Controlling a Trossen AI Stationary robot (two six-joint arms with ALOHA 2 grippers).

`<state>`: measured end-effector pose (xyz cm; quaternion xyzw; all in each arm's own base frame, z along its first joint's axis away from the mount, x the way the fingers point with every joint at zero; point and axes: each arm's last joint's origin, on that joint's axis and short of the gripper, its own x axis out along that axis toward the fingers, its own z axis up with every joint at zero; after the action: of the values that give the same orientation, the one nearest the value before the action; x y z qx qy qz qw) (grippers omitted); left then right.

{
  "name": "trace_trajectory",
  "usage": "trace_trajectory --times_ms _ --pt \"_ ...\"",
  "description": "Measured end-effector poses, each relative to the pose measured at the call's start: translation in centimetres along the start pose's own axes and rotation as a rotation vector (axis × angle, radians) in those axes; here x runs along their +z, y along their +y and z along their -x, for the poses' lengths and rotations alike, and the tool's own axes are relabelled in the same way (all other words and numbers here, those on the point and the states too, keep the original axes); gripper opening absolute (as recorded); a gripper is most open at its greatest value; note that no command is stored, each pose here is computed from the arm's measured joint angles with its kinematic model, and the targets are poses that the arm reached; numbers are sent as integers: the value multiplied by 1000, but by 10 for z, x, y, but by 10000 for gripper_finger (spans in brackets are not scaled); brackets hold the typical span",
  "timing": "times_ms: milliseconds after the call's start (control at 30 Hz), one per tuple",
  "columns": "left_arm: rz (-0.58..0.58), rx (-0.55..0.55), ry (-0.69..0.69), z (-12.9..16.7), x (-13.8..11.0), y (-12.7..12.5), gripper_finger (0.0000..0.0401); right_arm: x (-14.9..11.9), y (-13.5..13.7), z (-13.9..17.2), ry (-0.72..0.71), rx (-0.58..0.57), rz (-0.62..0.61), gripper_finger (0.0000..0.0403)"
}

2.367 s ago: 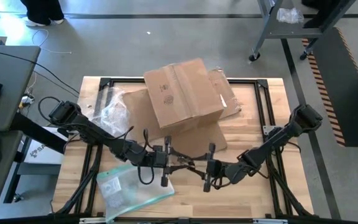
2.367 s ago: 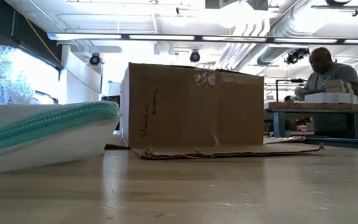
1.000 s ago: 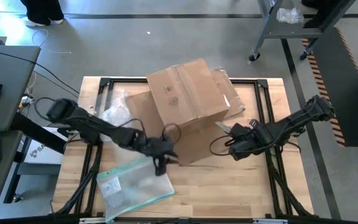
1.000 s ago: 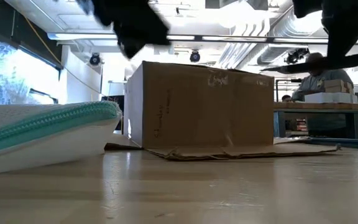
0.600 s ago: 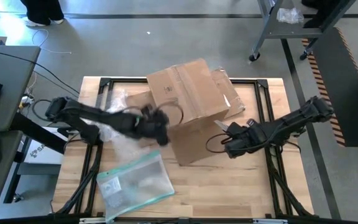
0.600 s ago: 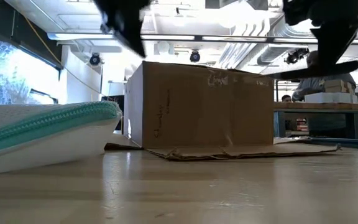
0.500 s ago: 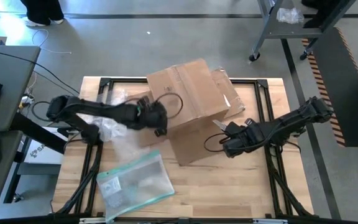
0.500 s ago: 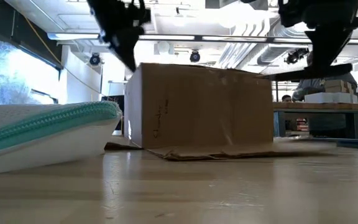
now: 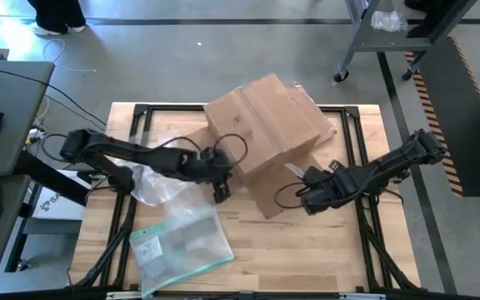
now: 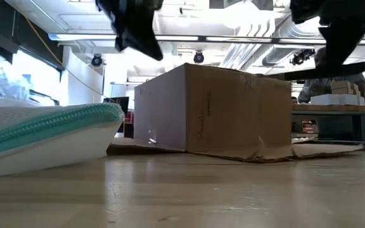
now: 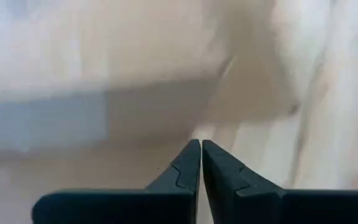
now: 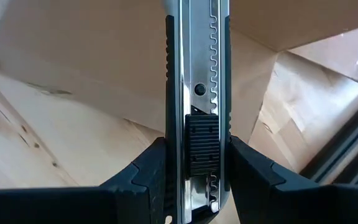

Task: Unpack boxes
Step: Break down cardboard box until it is fully flat

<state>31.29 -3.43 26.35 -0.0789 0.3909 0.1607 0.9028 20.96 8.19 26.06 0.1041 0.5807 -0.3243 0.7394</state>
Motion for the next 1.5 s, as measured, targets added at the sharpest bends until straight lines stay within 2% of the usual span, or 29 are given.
trace_trajectory --times_ms 133,267,400,600,1000,1200,1500 --pt "-74 -54 -11 0 -8 -20 0 -5 0 2 9 -18 4 117" --pt "-69 -109 -95 11 -3 -33 0 -10 1 4 7 -18 -10 117" --pt "-93 -121 -76 9 -9 -40 0 -15 3 6 5 -19 -12 117" --pt "-98 -133 -86 12 -10 -43 0 -28 3 12 8 -49 -40 117" --pt "-95 -136 -94 13 -9 -43 0 -46 9 19 -14 -32 -67 117" --pt "-95 -135 -95 13 -8 -43 0 -52 -3 24 23 -94 -70 117" --pt "-82 -142 -111 13 -7 -44 0 -45 -16 29 -29 -76 -86 117"
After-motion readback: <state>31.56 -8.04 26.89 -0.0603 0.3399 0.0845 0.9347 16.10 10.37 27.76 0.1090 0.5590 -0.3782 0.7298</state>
